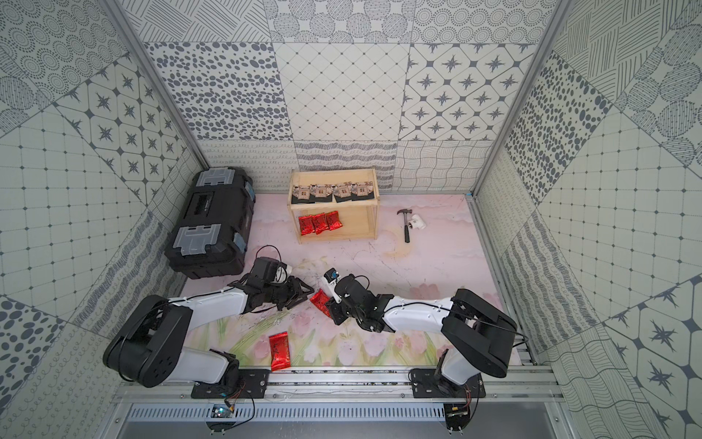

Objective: Place the tea bags on the shelf by color
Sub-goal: Pick up the tea bag from the center of the board.

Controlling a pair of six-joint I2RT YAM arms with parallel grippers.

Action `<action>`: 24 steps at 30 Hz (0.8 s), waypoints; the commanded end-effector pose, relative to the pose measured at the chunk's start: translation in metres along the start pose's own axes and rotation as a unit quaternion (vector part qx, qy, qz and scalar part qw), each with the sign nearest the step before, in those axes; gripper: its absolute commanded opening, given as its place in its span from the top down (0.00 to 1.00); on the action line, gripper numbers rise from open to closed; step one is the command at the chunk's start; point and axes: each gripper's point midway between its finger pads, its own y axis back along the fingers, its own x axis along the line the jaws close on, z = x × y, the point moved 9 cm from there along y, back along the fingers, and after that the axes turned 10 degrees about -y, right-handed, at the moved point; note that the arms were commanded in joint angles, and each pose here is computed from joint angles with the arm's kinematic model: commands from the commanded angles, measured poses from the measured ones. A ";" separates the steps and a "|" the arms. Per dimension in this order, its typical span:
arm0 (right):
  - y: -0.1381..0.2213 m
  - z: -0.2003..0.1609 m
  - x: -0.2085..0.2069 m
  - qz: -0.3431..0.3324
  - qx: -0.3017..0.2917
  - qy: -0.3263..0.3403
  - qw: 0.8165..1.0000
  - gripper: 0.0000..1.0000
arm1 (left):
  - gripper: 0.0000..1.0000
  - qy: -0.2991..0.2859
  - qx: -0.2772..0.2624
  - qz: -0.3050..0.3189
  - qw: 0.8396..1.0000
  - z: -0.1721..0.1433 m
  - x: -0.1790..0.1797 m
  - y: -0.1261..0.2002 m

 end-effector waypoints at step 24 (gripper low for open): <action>-0.019 -0.030 -0.019 0.001 0.012 -0.042 0.999 0.85 | 0.92 -0.081 0.008 -0.038 0.996 -0.012 -0.012 -0.010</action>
